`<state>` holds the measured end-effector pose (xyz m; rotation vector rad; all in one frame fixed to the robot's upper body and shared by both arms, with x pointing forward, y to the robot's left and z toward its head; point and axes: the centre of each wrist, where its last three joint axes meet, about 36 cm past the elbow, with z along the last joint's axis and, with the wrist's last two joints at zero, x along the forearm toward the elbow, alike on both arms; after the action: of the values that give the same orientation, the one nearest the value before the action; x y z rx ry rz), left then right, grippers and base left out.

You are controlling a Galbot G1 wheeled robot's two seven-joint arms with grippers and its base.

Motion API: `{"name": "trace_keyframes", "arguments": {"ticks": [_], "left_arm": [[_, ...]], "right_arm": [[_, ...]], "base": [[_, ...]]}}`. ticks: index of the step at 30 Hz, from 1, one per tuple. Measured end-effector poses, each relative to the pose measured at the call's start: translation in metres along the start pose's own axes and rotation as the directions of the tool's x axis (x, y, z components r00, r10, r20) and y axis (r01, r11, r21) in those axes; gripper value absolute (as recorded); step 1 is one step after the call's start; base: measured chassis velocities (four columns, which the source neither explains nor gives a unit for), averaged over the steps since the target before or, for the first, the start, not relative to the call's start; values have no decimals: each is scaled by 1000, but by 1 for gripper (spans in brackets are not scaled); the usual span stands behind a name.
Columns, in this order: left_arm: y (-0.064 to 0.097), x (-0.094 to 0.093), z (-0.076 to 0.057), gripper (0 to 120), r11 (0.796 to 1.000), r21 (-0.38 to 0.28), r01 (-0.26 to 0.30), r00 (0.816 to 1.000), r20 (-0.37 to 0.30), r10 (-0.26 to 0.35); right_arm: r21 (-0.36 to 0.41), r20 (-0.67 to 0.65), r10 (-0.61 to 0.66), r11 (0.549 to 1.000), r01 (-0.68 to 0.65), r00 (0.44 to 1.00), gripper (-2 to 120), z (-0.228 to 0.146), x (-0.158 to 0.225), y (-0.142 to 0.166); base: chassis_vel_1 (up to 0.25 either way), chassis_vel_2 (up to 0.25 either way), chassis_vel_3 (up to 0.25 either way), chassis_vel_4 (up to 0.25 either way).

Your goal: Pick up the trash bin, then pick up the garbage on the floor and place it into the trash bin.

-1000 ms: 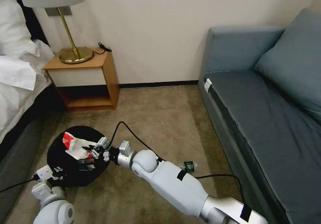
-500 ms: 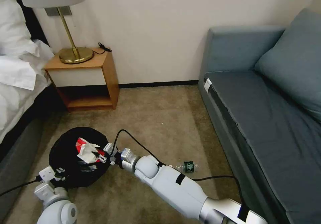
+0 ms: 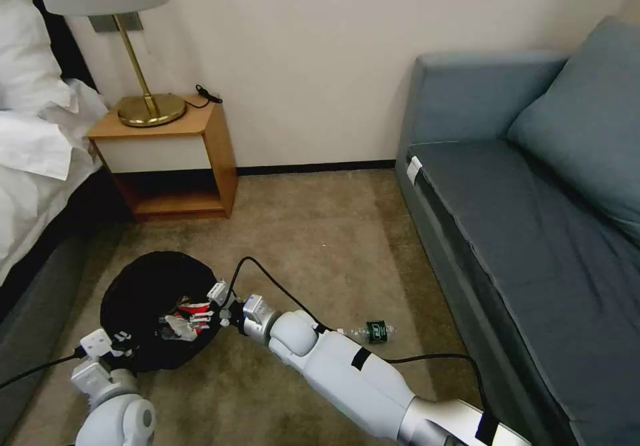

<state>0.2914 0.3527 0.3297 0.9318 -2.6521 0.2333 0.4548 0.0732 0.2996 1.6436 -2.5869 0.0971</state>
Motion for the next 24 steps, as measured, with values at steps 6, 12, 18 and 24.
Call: {"name": "trace_keyframes", "arguments": {"ticks": [6, 12, 18, 24], "left_arm": [[3, -2, -2, 1, 1000, -5, 2, 1000, 4, -2], [4, -3, -5, 1, 1000, -9, 0, 1000, 9, 0], [3, -3, -5, 1, 1000, -9, -3, 1000, 9, 3], [0, -3, -5, 1, 1000, -11, -11, 1000, 10, 11]], "right_arm": [[87, -11, 53, 995, -52, 999, 100, 13, 27, -18], [268, -130, 100, 961, -62, 986, 100, 38, 83, -59], [443, -358, 102, 894, 73, 928, 100, 58, 172, -119], [437, -531, 59, 874, 213, 846, 100, 57, 239, -152]], "base": [[0, 0, 0, 0], [0, 0, 0, 0], [0, 0, 0, 0], [0, 0, 0, 0]]}}
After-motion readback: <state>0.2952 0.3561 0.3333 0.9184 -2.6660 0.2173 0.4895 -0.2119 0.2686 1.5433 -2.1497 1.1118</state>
